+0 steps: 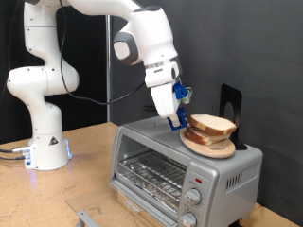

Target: Make a piece of toast with the oven

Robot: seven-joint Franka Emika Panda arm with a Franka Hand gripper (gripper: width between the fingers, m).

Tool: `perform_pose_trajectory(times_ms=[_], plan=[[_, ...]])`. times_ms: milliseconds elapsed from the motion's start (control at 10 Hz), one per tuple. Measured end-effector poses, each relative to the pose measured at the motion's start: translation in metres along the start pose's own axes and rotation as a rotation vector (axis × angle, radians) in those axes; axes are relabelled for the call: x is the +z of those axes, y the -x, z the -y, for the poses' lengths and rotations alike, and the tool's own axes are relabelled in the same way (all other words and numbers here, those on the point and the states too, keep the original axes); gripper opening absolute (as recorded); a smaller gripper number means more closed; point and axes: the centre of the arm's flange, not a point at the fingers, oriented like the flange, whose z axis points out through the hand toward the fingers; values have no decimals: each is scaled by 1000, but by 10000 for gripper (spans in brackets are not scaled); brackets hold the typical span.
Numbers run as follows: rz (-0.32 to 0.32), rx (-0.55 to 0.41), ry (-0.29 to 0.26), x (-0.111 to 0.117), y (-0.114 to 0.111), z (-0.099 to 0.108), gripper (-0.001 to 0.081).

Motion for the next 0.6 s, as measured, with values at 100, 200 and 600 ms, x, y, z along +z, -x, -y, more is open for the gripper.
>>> perform_pose_trajectory(times_ms=[100,200,600], plan=[[-5,0,-11,-3,5,-1,400],[-24,4,-22,-8,9,-1,400],[-76,18,-80,-26,23,-5,400]])
